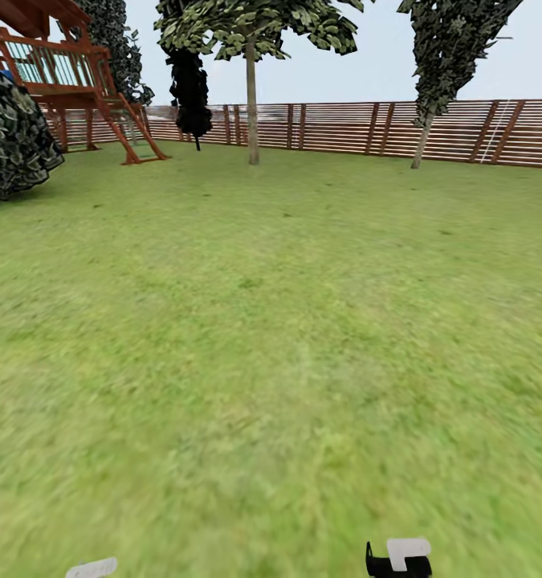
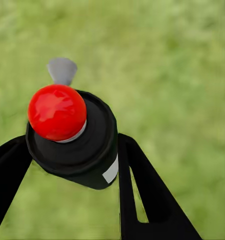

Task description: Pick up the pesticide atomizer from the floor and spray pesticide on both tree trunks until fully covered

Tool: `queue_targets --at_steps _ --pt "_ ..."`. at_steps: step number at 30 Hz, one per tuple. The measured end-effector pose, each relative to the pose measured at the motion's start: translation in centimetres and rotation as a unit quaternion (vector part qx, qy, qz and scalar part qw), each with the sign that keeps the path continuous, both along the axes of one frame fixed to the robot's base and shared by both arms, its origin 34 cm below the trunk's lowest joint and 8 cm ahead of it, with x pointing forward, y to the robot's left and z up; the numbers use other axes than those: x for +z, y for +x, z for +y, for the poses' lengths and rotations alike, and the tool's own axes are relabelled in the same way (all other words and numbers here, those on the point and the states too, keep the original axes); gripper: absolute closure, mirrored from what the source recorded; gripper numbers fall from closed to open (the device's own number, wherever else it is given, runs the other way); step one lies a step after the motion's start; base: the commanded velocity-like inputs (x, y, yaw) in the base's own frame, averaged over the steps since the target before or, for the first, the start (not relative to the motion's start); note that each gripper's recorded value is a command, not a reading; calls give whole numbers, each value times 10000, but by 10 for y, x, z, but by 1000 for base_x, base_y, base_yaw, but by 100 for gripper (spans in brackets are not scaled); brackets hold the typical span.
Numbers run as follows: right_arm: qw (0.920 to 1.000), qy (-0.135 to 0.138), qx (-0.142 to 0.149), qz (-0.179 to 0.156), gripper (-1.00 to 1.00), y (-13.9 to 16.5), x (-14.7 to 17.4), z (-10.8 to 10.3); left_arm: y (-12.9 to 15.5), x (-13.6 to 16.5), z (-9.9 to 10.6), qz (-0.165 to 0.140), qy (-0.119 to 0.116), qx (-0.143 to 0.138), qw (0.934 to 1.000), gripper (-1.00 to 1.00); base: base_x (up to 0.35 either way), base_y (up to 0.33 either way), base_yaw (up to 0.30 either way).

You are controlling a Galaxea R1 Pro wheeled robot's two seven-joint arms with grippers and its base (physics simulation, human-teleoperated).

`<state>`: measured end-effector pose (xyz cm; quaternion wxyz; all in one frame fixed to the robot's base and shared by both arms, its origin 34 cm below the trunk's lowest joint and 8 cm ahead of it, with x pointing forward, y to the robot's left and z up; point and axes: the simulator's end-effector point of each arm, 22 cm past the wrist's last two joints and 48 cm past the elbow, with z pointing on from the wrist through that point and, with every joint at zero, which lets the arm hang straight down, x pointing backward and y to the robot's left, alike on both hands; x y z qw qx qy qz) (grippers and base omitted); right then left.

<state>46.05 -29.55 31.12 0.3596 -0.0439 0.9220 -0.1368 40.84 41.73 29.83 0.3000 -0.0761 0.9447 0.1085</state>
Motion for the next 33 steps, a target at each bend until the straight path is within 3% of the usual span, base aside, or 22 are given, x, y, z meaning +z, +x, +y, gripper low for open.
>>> queue_targets --at_steps 33 --pt "10000 3 0 1 -100 0 0 0 0 0 0 0 0 0 10000 100 338 0 0"
